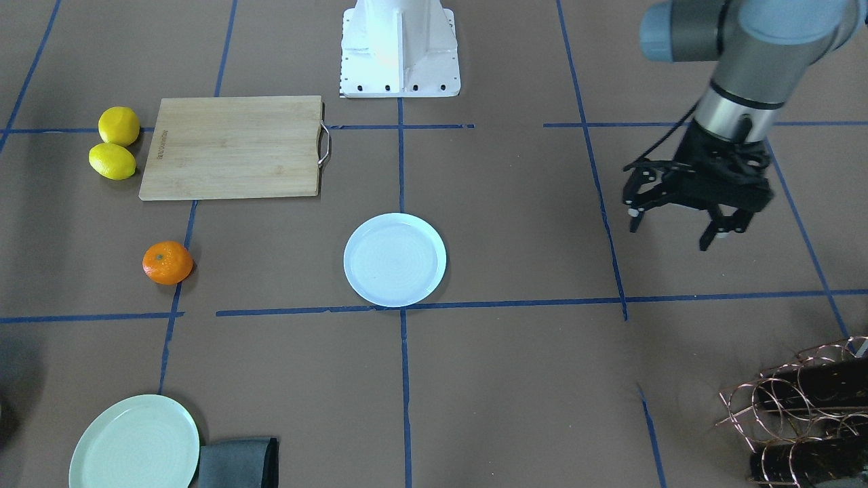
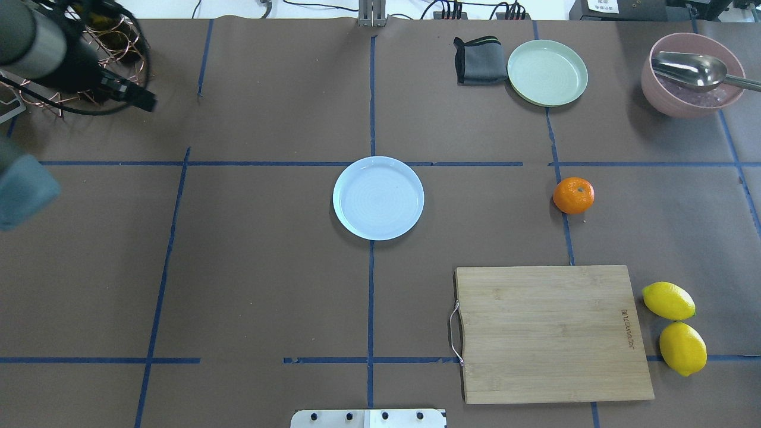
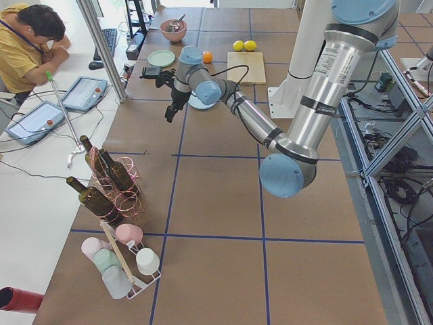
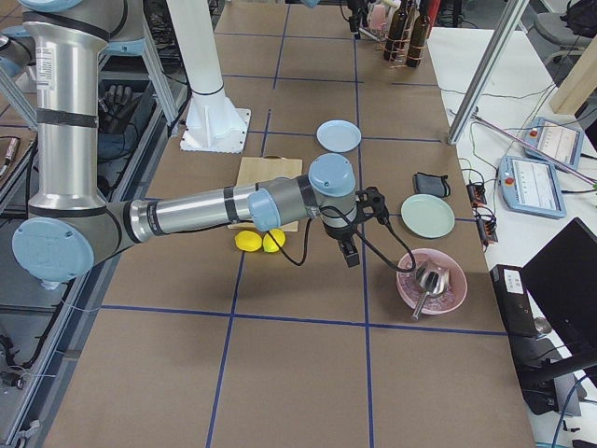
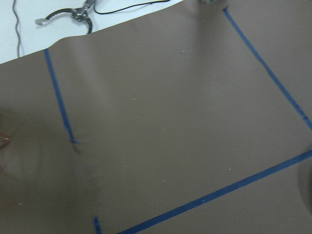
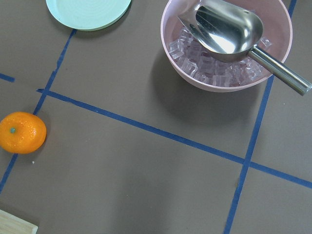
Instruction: Pick orange to plate
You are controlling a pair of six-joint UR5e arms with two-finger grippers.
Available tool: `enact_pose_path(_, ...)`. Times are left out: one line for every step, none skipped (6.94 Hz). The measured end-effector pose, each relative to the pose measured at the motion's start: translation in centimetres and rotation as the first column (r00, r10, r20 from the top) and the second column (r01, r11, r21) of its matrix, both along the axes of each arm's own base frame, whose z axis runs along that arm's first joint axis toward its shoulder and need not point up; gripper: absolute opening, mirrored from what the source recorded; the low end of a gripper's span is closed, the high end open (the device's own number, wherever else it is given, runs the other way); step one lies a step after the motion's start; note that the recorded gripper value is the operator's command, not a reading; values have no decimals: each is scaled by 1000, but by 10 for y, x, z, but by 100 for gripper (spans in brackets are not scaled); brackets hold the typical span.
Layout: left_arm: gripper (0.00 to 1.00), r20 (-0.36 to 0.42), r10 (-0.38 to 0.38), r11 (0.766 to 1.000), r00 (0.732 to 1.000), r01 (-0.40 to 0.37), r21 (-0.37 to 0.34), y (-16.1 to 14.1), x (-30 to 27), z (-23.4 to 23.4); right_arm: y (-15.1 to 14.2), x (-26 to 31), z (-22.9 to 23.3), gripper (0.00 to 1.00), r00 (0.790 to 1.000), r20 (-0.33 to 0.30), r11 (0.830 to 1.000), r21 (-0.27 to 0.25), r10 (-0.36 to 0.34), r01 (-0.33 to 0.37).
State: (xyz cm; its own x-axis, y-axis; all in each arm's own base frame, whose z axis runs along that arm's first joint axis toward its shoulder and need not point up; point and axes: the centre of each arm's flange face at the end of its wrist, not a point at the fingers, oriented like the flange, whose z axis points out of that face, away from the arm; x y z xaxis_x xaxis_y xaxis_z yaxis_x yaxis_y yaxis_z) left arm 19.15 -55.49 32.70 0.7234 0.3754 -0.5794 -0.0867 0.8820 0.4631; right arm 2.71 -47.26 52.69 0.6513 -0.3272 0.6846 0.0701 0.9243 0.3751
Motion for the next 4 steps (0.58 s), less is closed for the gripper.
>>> enact_pose_path(100, 41, 45, 996, 998, -42, -79, -7, -64, 45, 0, -1, 0, 100, 1000, 1, 1000, -1, -2, 2)
enact_pose_path(100, 61, 79, 984, 995, -68, -167, -10, -125, 95, 1, -2, 0, 100, 1000, 1, 1000, -1, -3, 3)
enact_pose_path(100, 53, 106, 966, 993, -90, -243, 3, -184, 152, -1, -7, -3, 100, 1000, 0, 1000, 6, -13, 13)
enact_pose_path(100, 24, 108, 951, 994, -97, -292, 28, -226, 200, -4, -16, -10, 100, 1000, 0, 999, 20, -31, 31)
